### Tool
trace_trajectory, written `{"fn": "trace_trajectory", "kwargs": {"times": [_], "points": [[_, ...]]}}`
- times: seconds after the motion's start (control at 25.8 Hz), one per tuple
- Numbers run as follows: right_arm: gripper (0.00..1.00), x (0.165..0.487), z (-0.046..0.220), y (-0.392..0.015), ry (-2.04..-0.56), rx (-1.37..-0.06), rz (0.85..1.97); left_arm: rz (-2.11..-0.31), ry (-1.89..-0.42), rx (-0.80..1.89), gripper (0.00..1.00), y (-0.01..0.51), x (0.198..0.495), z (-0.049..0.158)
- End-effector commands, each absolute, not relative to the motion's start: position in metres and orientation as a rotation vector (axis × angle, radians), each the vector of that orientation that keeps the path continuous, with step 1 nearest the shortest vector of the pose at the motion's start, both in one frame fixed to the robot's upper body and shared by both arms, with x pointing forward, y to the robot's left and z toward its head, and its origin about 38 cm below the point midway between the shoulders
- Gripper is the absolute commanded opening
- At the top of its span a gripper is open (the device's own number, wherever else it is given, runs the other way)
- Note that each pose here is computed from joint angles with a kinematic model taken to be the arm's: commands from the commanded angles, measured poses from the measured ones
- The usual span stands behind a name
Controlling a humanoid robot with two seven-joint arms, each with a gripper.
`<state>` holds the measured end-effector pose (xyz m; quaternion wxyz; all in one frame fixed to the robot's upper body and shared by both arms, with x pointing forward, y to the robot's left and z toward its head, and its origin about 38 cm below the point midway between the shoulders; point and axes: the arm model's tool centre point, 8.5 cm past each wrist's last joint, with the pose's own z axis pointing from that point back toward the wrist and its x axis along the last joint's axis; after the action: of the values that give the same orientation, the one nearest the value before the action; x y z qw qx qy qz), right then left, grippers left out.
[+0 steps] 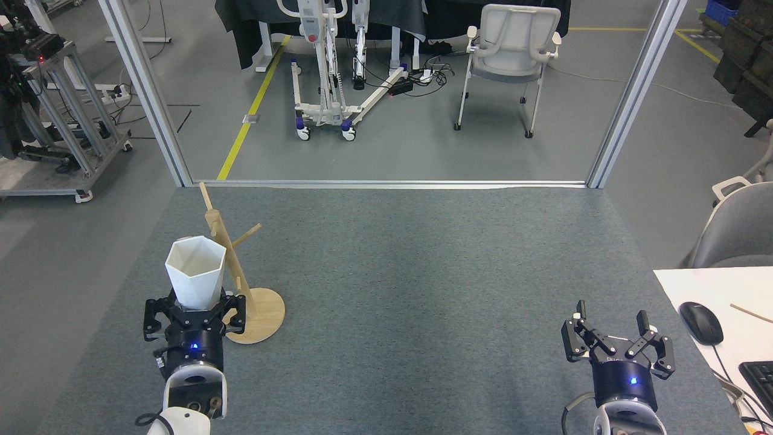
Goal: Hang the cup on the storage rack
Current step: 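Hook the cup onto a stand peg and open the left gripper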
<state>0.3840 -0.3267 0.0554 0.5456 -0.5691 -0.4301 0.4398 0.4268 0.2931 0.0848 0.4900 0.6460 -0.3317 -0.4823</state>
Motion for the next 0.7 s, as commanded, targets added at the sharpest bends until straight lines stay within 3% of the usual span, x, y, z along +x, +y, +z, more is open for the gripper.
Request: {"fn": "trace_trajectory", "kwargs": {"times": [0.0, 0.19, 0.23, 0.31, 0.35, 0.66], "points": [[0.99, 0.384, 0.055, -0.327, -1.019, -1.349, 1.042, -1.174, -0.796, 1.568, 0.11, 0.295, 0.429, 0.083], [0.99, 0.383, 0.054, -0.327, -1.017, -1.343, 1.044, -1.176, -0.800, 1.570, 0.15, 0.295, 0.429, 0.084], [0.99, 0.382, 0.053, -0.327, -1.016, -1.343, 1.047, -1.174, -0.800, 1.573, 0.29, 0.296, 0.429, 0.084], [0.99, 0.382, 0.051, -0.324, -1.019, -1.336, 1.054, -1.158, -0.808, 1.593, 0.83, 0.296, 0.430, 0.087], [0.99, 0.382, 0.050, -0.321, -1.023, -1.332, 1.063, -1.166, -0.825, 1.598, 0.98, 0.294, 0.430, 0.088], [0.99, 0.383, 0.050, -0.315, -1.033, -1.323, 1.069, -1.181, -0.838, 1.585, 1.00, 0.290, 0.426, 0.087]]}}
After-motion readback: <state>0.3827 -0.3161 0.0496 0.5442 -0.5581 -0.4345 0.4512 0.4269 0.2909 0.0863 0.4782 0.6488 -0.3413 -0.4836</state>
